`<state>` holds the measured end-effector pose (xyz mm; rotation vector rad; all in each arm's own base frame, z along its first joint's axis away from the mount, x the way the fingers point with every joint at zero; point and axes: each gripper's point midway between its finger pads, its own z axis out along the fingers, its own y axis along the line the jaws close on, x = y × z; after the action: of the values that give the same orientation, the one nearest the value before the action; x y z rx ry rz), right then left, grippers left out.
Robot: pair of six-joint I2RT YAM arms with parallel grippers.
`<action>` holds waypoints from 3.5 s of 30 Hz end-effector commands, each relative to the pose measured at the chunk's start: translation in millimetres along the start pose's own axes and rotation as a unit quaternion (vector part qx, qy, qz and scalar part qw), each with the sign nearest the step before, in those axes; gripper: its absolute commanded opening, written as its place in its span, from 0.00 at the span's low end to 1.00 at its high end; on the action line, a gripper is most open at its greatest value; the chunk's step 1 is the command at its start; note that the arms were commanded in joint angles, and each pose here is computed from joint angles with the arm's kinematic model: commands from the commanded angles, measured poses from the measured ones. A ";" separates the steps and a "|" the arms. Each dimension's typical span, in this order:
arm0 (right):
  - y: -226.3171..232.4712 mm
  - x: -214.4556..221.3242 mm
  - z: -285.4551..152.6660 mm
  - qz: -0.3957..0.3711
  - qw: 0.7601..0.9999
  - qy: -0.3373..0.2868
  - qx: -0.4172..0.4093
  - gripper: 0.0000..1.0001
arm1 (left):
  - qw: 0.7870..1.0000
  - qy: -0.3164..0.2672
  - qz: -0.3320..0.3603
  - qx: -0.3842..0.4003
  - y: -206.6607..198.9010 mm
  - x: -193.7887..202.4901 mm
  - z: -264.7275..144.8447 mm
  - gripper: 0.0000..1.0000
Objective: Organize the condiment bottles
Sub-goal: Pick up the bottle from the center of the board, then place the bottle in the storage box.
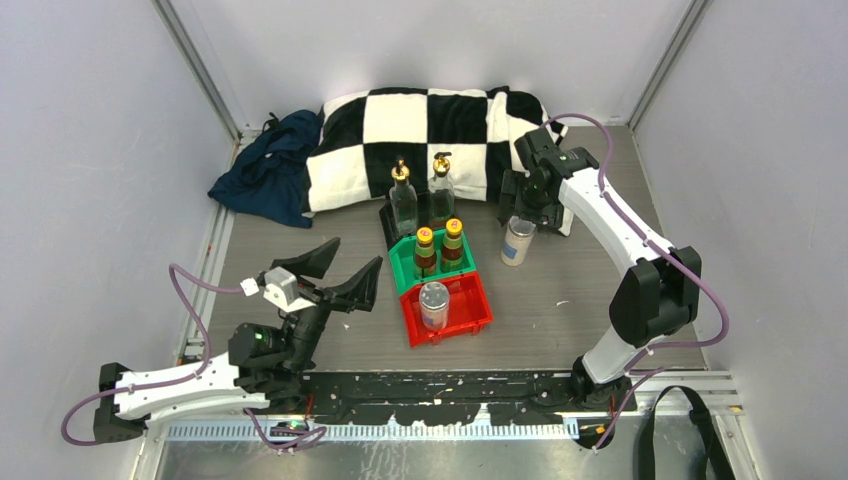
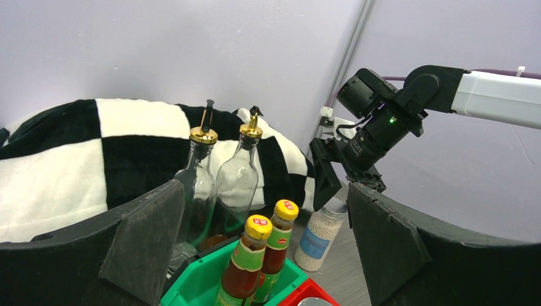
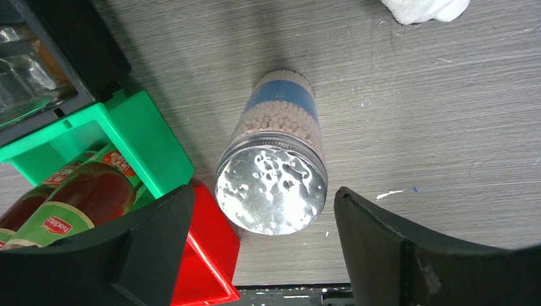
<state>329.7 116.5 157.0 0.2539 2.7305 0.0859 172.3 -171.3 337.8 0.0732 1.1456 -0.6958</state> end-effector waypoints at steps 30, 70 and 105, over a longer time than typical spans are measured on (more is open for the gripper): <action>-9.9 -6.1 -5.3 -0.009 1.000 -0.015 0.019 0.20 | 1.000 -0.016 -0.023 -0.009 7.4 -6.2 -5.2 1.00; -21.3 -3.8 -96.3 -0.010 0.994 -0.103 -0.016 0.01 | 1.000 0.005 -0.001 -0.017 3.6 1.9 1.6 1.00; -5.1 64.5 -185.3 -0.082 0.983 -0.139 -0.091 0.01 | 0.998 0.031 0.022 -0.049 5.4 12.8 9.7 1.00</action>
<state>196.5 114.6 278.8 -0.0371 2.5326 0.1759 185.4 -182.3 313.5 0.0990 1.2498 -0.5757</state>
